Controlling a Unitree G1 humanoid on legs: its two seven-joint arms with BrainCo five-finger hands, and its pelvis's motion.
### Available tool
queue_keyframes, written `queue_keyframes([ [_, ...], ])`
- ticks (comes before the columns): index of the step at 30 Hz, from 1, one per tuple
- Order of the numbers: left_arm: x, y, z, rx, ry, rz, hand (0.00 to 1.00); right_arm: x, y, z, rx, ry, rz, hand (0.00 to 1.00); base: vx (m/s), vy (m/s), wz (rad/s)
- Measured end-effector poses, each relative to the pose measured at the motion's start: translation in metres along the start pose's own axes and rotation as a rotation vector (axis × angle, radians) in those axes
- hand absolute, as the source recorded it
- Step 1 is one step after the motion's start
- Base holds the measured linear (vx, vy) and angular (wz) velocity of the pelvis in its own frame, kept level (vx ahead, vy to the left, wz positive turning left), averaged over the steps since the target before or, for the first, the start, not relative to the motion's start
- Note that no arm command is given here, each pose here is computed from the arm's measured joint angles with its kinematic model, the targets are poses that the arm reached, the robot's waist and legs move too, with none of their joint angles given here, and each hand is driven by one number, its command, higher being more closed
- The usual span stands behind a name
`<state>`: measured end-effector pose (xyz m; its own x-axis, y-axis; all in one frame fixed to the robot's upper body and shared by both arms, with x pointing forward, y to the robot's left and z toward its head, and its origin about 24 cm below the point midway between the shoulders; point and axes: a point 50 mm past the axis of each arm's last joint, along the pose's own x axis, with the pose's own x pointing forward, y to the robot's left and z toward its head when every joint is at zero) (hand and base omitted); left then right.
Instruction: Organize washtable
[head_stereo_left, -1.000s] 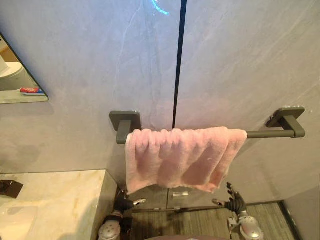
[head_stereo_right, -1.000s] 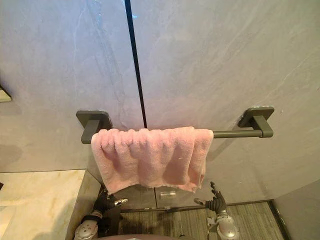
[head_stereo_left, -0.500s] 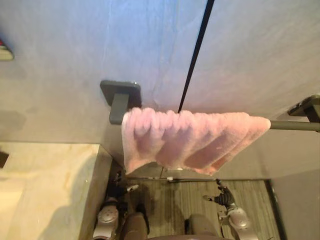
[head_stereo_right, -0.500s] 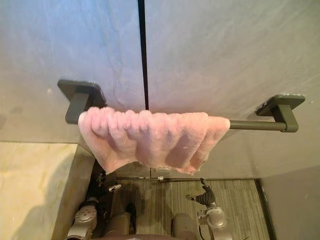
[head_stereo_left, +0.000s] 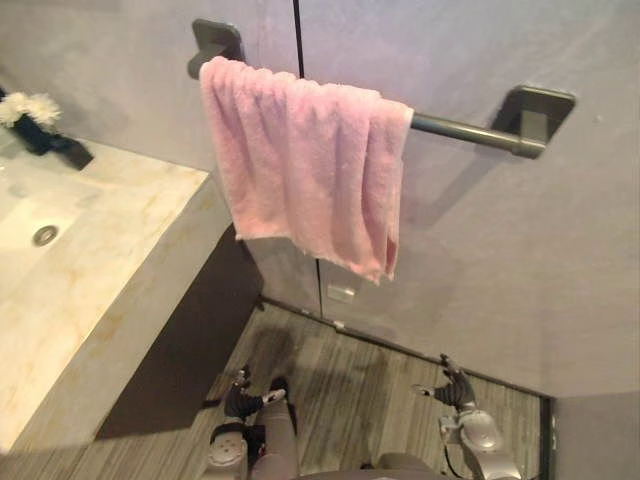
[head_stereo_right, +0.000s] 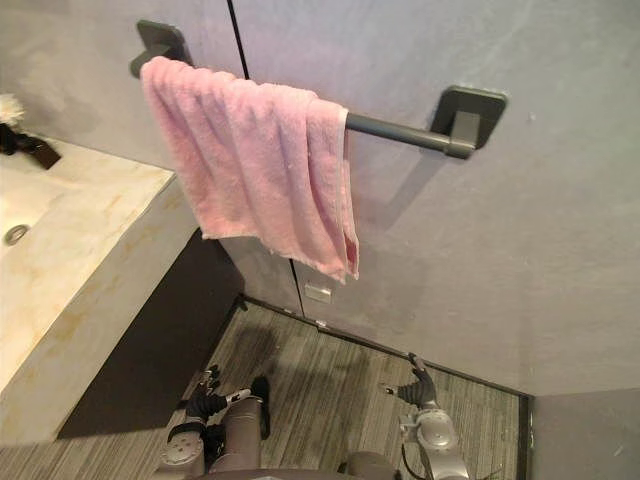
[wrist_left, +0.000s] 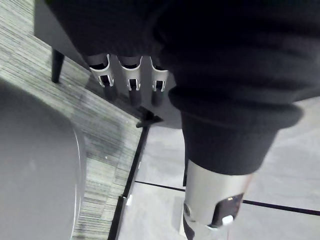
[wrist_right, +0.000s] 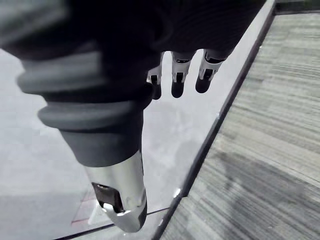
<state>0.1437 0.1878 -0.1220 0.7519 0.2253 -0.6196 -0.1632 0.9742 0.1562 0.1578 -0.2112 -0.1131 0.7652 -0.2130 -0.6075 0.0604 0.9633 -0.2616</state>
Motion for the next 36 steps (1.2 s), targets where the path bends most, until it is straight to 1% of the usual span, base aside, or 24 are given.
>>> queue_keyframes([
  [4,-0.004,0.001,-0.015,-0.002,0.064,-0.007,0.00,-0.012,0.001,-0.036,0.021,0.142,-0.004,0.00,-0.23,-0.018,0.72],
  [6,-0.001,0.000,-0.012,-0.005,0.059,-0.018,0.00,-0.012,-0.004,-0.041,0.050,0.179,-0.030,0.00,-0.14,0.104,1.06],
  [8,0.002,0.008,-0.010,0.010,0.057,-0.002,0.00,-0.010,0.001,-0.042,0.078,0.195,-0.022,0.00,-0.13,0.126,0.39],
  [12,-0.006,0.022,-0.026,0.019,0.116,0.031,0.00,-0.003,0.001,-0.031,0.112,0.167,-0.028,0.00,-0.13,0.115,0.05],
  [19,-0.016,0.030,-0.050,0.005,0.219,0.061,0.00,-0.005,0.005,-0.037,0.131,0.203,-0.028,0.00,-0.14,0.069,0.08],
  [21,-0.020,0.033,-0.058,-0.017,0.251,0.082,0.00,-0.006,0.006,-0.040,0.130,0.217,-0.025,0.00,-0.18,0.042,0.20],
  [24,-0.020,0.038,-0.059,-0.042,0.257,0.108,0.00,-0.006,0.006,-0.042,0.128,0.227,-0.024,0.00,-0.11,0.027,0.47],
  [28,-0.017,0.041,-0.053,-0.092,0.235,0.133,0.00,-0.005,0.008,-0.039,0.126,0.219,-0.021,0.00,-0.11,0.021,0.90],
  [30,-0.014,0.040,-0.047,-0.116,0.208,0.140,0.00,-0.002,0.008,-0.036,0.129,0.212,-0.027,0.00,0.01,0.087,1.94],
  [32,-0.012,0.033,-0.044,-0.149,0.203,0.136,0.00,0.001,0.002,-0.031,0.118,0.195,-0.041,0.00,0.09,0.193,2.02],
  [36,-0.016,0.037,-0.049,-0.143,0.219,0.161,0.00,0.004,-0.007,-0.028,0.102,0.184,-0.070,0.00,0.12,0.125,1.71],
])
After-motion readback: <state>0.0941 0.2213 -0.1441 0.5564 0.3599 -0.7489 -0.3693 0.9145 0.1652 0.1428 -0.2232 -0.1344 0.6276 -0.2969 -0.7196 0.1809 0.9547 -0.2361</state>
